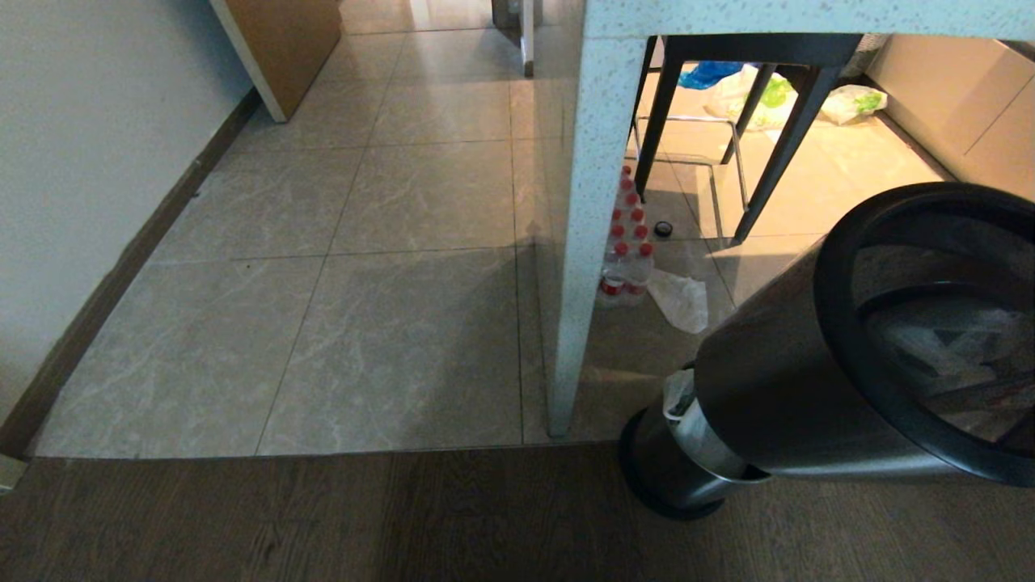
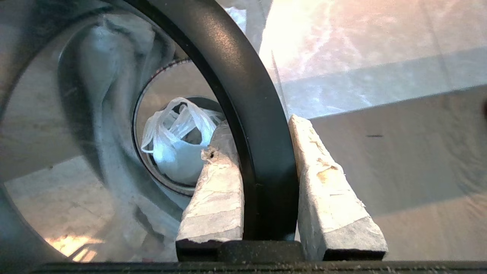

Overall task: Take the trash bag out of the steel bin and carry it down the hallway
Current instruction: Place the outer trash can on the ground

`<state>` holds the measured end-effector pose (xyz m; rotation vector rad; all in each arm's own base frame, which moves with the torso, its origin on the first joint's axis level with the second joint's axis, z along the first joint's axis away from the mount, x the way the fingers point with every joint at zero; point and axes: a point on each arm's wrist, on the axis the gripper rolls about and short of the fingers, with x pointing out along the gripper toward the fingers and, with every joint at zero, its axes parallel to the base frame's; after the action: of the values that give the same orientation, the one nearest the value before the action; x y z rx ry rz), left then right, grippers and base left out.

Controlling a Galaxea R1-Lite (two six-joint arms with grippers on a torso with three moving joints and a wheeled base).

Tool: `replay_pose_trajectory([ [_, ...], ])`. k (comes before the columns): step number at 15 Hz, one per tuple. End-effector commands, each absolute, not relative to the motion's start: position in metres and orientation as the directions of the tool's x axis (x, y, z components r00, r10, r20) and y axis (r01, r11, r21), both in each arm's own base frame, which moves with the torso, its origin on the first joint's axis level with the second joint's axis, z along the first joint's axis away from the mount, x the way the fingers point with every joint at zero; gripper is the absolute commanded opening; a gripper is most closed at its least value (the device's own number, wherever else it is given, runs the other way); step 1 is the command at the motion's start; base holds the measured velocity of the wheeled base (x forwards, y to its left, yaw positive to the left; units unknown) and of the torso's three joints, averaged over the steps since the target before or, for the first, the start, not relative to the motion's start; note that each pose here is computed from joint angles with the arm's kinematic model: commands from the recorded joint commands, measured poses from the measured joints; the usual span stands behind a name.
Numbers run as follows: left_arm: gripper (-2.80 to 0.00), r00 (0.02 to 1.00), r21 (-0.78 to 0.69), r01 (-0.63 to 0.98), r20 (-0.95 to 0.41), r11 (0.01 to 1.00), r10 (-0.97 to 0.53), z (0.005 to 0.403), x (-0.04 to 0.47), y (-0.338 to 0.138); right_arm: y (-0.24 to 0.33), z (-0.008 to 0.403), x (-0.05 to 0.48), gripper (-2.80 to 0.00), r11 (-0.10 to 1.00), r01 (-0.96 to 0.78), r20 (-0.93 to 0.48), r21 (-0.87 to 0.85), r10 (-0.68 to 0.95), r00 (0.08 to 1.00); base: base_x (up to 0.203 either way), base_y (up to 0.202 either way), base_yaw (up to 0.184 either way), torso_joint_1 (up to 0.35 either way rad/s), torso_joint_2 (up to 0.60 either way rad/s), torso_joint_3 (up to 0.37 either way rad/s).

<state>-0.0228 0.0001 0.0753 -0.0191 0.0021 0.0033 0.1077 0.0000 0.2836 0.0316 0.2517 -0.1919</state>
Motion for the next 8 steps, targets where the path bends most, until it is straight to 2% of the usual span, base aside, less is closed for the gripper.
replay_pose_trajectory([
  [1, -2.80, 1.000, -0.020, -0.005, -0.003, 1.000, 0.005, 0.075, -0.023, 0.000, -0.002, 0.298, 0.082, -2.80, 0.977, 0.214, -0.277, 0.008, -0.203, 0.939, 0.000, 0.000, 0.000, 0.000, 0.00, 0.000],
  [4, -2.80, 1.000, -0.020, -0.004, -0.001, 1.000, 0.004, 0.075, -0.023, 0.000, -0.004, 0.300, 0.074, -2.80, 0.965, 0.262, -0.289, 0.000, -0.251, 0.924, 0.000, 0.000, 0.000, 0.000, 0.00, 0.000],
  [8, -2.80, 1.000, -0.020, -0.003, 0.000, 1.000, 0.003, 0.075, -0.023, 0.000, -0.019, 0.276, 0.077, -2.80, 0.850, 0.525, -0.371, -0.042, -0.502, 0.782, 0.000, 0.000, 0.000, 0.000, 0.00, 0.000],
])
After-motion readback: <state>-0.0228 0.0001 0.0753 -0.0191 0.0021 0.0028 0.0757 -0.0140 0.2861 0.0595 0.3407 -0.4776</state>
